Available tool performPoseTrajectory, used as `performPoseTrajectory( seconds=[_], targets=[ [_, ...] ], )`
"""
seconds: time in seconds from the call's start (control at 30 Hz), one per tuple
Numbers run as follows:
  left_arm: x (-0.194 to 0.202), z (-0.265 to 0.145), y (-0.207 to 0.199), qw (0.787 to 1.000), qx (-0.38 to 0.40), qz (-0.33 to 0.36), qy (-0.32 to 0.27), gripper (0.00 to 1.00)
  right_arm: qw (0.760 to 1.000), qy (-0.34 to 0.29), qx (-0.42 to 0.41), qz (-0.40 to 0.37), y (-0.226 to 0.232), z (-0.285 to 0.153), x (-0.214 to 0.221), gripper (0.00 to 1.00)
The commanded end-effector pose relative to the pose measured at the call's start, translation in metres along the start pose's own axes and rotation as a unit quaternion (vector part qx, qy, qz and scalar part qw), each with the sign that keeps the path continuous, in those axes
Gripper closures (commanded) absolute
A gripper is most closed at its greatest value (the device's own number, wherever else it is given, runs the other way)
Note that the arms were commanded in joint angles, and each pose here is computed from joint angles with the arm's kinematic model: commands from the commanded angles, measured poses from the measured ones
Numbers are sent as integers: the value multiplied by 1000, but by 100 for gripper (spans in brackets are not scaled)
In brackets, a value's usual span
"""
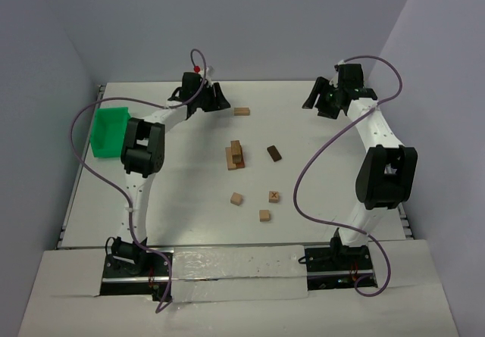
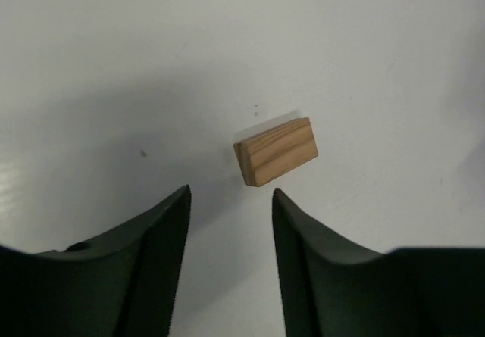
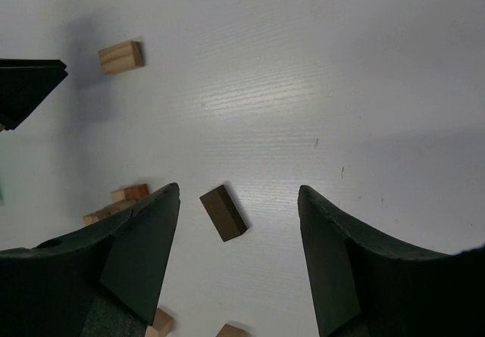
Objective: Build the wood block tower
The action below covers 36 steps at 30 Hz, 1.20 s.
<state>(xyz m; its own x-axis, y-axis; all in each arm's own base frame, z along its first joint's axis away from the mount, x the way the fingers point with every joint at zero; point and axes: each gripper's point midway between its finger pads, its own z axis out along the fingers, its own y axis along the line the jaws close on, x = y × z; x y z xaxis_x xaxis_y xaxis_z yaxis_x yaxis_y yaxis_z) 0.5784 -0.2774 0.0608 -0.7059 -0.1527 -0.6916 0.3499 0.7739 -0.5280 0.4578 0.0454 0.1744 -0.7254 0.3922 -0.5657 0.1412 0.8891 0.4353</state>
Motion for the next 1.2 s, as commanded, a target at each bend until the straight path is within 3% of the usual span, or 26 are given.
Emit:
performPoseTrajectory(
  seconds=[0.0,0.13,0.33,0.57,0.9,1.17],
  targets=[
    [-62,-29,-51,982,24,182,-51,38,999,-42,-22,-17,13,-22,-19,28],
    [-42,-19,-69,950,79,301,0,29,999,-45,-22,-19,14,-24,-21,23],
    [-28,-13,-81,925,151,349,11,24,998,-48,-19,-24,12,-27,-20,18],
    [-19,15,-72,920,149,363,-1,22,998,-46,-23,-23,13,-26,-19,18],
    [9,42,-46,919,113,375,38,18,998,-47,-21,-25,12,-27,-17,18],
    [25,44,-35,911,94,394,71,23,998,-45,-23,-24,13,-26,-17,18]
  ],
)
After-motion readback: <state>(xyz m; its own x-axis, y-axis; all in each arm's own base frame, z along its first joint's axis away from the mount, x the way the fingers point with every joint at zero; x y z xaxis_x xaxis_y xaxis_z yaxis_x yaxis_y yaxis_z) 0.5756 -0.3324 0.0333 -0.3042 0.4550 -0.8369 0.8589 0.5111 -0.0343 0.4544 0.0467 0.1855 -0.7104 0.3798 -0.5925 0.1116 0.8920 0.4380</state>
